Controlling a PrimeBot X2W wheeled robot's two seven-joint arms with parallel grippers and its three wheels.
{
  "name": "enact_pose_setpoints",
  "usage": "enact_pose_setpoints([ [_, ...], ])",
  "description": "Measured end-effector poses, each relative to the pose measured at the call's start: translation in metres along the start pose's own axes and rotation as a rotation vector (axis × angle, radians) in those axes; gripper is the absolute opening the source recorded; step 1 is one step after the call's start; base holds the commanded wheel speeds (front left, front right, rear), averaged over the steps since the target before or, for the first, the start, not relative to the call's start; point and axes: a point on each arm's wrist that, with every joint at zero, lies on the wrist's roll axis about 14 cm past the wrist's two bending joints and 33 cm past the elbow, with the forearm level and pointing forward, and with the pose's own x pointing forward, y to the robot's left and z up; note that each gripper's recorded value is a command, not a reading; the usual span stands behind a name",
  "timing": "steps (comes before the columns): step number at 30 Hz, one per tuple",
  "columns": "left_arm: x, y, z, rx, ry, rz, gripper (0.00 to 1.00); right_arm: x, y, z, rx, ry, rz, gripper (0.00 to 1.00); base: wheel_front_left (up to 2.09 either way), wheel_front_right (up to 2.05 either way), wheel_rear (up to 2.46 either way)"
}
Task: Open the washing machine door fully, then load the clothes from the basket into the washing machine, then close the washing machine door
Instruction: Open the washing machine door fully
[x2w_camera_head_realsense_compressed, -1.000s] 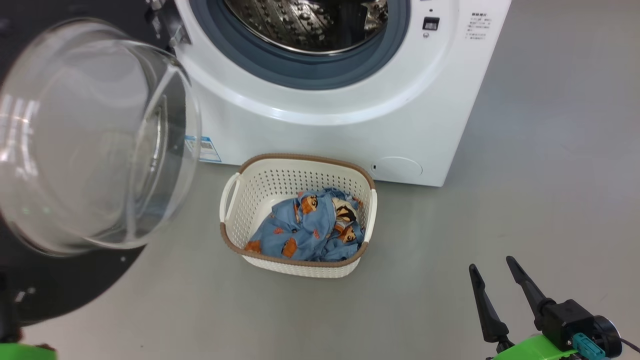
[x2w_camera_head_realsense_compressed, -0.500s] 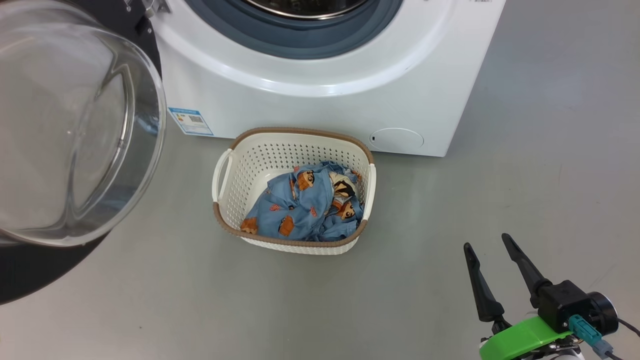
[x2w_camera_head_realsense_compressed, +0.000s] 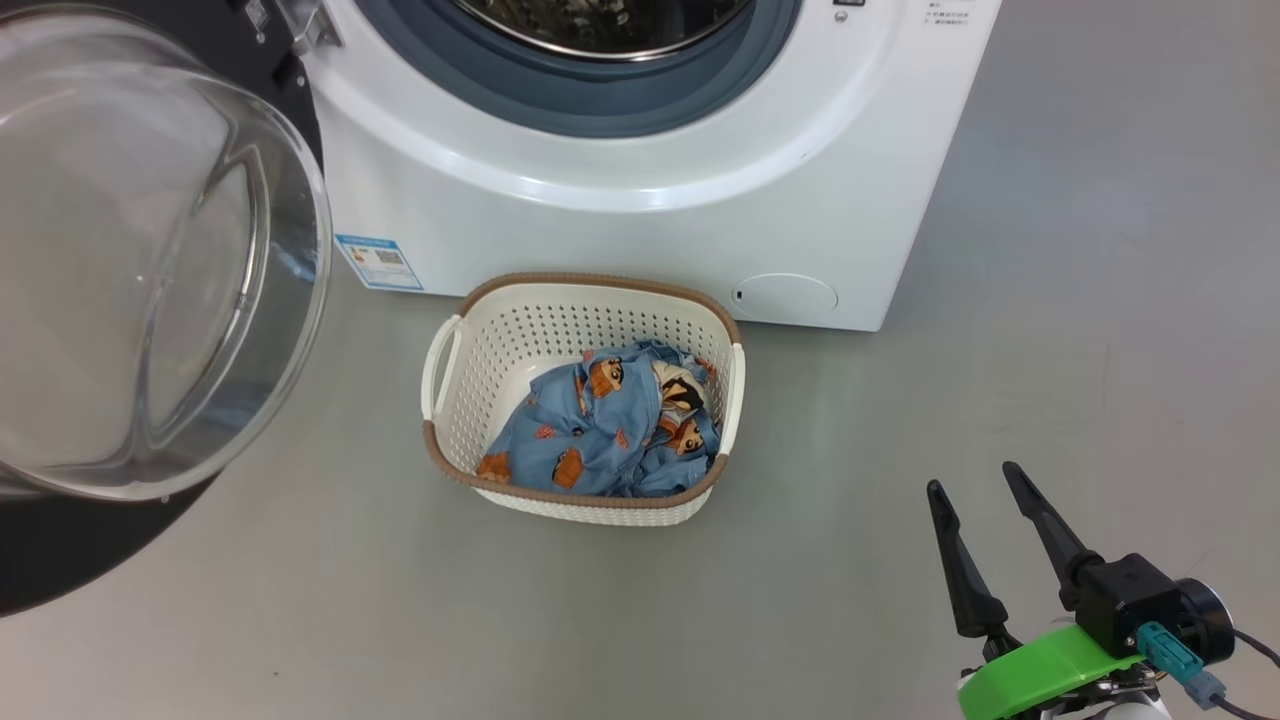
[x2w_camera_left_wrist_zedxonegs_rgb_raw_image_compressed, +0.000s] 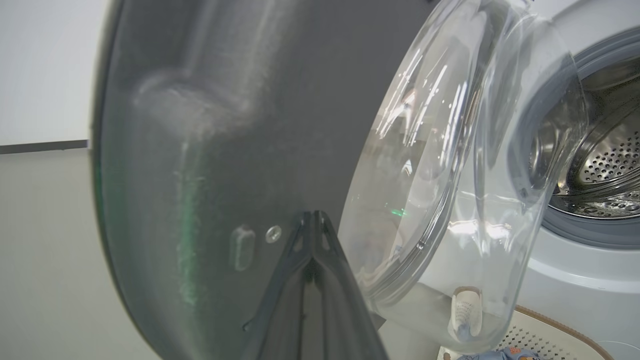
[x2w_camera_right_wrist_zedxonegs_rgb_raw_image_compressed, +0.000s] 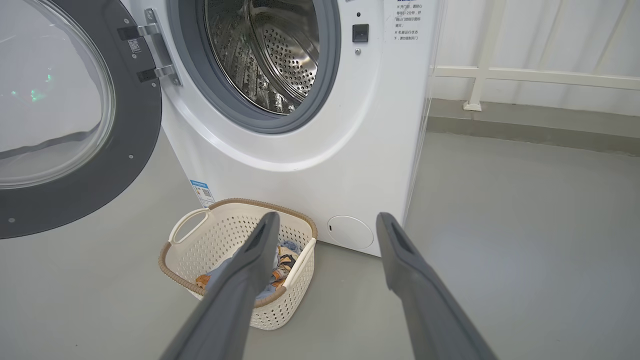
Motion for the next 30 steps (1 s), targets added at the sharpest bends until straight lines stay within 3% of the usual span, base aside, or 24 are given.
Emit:
enact_pose_setpoints([
  [22,-0.046,-0.044,0.04,-0.037,-0.184,-0.131,0.0,-0.019,0.005,0.029,-0.001,-0.062,-0.005,1.0,0.0,0.0,0.0],
  [23,-0.048,-0.047,0.042,-0.04,-0.192,-0.136,0.18,-0.019,0.005,0.03,-0.002,-0.065,-0.004,1.0,0.0,0.0,0.0],
  [24,-0.05,-0.049,0.043,-0.041,-0.2,-0.143,0.82,-0.019,0.005,0.03,-0.002,-0.067,-0.004,1.0,0.0,0.0,0.0],
  [25,-0.052,-0.053,0.043,-0.044,-0.201,-0.152,1.0,-0.019,0.005,0.031,0.0,-0.069,-0.004,1.0,0.0,0.0,0.0],
  [30,-0.062,-0.066,0.037,-0.069,-0.195,-0.18,1.0,-0.022,0.003,0.035,0.017,-0.081,-0.015,1.0,0.0,0.0,0.0],
])
